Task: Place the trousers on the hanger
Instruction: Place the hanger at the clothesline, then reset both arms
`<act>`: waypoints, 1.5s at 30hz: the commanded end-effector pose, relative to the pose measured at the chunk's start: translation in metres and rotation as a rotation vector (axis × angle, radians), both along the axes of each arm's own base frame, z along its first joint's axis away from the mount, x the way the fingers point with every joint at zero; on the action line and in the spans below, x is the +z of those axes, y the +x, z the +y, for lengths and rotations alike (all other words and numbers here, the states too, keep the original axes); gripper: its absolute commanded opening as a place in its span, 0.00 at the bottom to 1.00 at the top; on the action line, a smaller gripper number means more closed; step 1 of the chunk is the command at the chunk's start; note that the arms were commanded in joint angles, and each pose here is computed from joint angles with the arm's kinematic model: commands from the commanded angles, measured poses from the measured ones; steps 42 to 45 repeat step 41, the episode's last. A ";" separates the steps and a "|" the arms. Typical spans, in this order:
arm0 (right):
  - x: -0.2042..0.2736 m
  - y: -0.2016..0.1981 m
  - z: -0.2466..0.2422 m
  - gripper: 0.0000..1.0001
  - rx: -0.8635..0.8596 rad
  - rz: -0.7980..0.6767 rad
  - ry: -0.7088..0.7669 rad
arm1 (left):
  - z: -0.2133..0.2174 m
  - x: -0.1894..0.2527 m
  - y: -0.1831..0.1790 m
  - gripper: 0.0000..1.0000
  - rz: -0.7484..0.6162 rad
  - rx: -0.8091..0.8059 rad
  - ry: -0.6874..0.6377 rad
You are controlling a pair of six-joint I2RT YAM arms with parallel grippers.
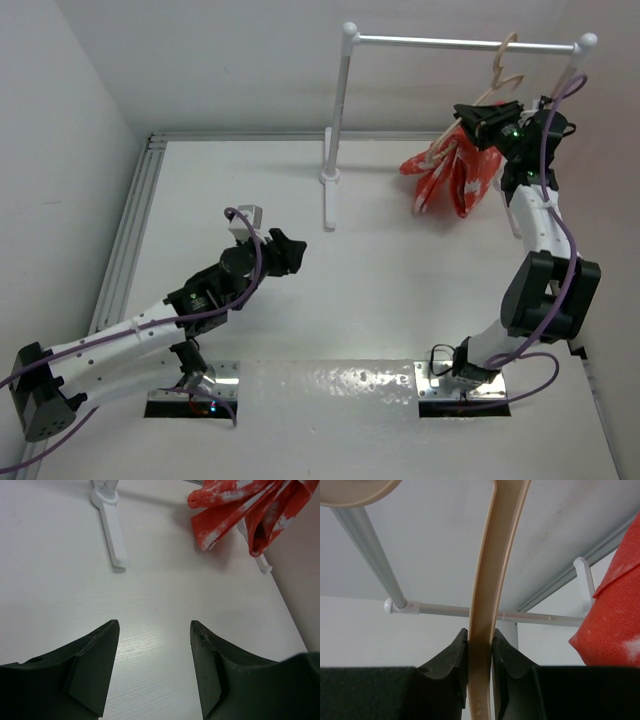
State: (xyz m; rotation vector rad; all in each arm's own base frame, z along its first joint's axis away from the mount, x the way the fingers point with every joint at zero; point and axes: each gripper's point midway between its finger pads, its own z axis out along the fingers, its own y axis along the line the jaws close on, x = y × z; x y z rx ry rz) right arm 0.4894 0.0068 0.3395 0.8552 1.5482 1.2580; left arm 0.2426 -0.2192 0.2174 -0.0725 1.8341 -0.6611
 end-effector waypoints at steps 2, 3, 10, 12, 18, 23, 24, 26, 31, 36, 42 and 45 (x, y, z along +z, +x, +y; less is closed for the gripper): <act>0.039 -0.014 -0.002 0.44 -0.006 -0.179 -0.078 | -0.002 0.008 0.001 0.56 -0.020 0.003 -0.028; 0.038 -0.015 -0.003 0.57 -0.010 -0.175 -0.085 | -0.001 0.009 0.001 0.56 -0.022 0.006 -0.029; 0.048 -0.047 -0.023 0.99 -0.155 -0.135 -0.298 | 0.003 0.028 -0.004 0.58 -0.031 0.001 -0.037; 0.053 -0.071 -0.029 0.99 -0.221 -0.129 -0.396 | 0.007 0.034 -0.006 0.59 -0.037 0.002 -0.044; 0.057 -0.144 -0.009 0.99 -0.227 -0.229 -0.498 | 0.022 0.064 -0.013 0.61 -0.083 0.021 -0.093; 0.015 -0.204 0.027 0.99 -0.116 -0.284 -0.503 | 0.043 0.108 -0.022 0.61 -0.159 0.040 -0.129; -0.008 -0.207 0.027 0.99 -0.110 -0.239 -0.495 | 0.047 0.118 -0.024 0.61 -0.179 0.043 -0.133; -0.035 -0.216 0.034 0.99 -0.070 -0.179 -0.510 | 0.056 0.128 -0.029 0.62 -0.199 0.051 -0.146; -0.096 -0.234 0.048 0.99 0.039 -0.047 -0.574 | 0.073 0.139 -0.033 0.62 -0.225 0.085 -0.147; -0.110 -0.243 0.047 0.99 0.041 -0.011 -0.624 | 0.079 0.133 -0.035 0.62 -0.220 0.099 -0.140; -0.093 -0.242 0.049 0.99 0.032 -0.055 -0.624 | 0.075 0.128 -0.033 0.62 -0.204 0.095 -0.128; -0.093 -0.242 0.049 0.99 0.032 -0.055 -0.624 | 0.075 0.128 -0.033 0.62 -0.204 0.095 -0.128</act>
